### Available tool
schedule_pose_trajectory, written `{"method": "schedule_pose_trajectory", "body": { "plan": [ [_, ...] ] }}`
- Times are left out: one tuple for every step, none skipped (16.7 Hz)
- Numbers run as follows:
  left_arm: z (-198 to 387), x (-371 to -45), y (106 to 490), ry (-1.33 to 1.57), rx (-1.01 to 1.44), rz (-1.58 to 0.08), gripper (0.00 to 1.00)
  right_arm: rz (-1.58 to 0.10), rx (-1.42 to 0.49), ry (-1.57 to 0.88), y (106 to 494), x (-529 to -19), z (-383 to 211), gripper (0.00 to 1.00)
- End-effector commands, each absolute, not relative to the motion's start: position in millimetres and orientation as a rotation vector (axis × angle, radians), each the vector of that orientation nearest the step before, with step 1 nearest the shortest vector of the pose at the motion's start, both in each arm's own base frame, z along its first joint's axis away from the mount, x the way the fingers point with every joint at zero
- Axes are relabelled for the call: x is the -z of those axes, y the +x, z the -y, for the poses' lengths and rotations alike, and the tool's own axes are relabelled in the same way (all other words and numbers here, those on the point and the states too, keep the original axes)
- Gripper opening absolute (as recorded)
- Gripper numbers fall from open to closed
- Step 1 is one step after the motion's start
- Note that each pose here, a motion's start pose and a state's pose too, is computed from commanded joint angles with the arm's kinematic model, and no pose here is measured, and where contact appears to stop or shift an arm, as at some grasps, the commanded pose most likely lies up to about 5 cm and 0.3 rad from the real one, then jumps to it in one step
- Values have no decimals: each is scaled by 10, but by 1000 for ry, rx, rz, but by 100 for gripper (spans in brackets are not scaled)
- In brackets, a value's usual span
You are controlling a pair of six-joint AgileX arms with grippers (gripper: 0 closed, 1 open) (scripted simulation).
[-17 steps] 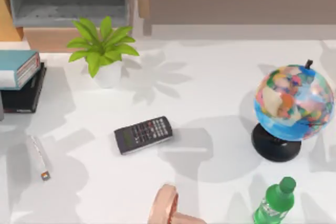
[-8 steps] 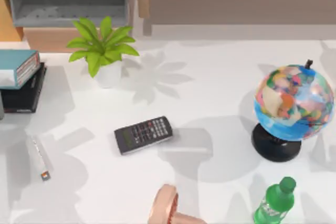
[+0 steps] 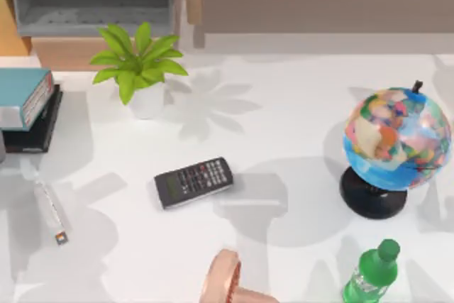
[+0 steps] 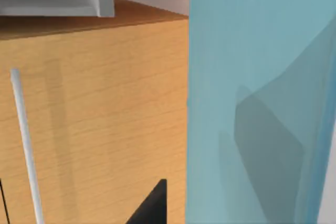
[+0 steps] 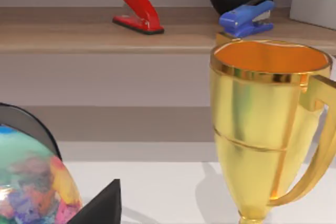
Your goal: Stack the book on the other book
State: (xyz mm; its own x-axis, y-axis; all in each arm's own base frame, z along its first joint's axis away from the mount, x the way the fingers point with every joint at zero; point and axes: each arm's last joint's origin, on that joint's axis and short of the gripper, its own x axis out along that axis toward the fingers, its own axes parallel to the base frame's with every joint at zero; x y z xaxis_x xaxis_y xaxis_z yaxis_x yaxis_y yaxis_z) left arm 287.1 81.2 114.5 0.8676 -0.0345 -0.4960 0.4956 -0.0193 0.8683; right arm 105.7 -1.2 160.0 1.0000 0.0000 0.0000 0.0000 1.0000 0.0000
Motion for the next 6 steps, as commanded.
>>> {"method": "schedule_pose_trajectory", "body": {
  "plan": [
    [-812, -1145, 2871, 1542, 438, -377, 100, 0, 0, 0, 1057, -1600, 12, 100],
    [-812, -1145, 2871, 1542, 438, -377, 100, 0, 0, 0, 1057, -1600, 12, 100],
    [-812, -1145, 2871, 1542, 438, -377, 100, 0, 0, 0, 1057, -1600, 12, 100],
    [-812, -1145, 2871, 1542, 438, -377, 100, 0, 0, 0, 1057, -1600, 12, 100],
    [-812, -1145, 2871, 1542, 438, -377, 100, 0, 0, 0, 1057, -1600, 12, 100],
    [-812, -1145, 2871, 1542, 438, -377, 100, 0, 0, 0, 1057, -1600, 12, 100]
  ]
}}
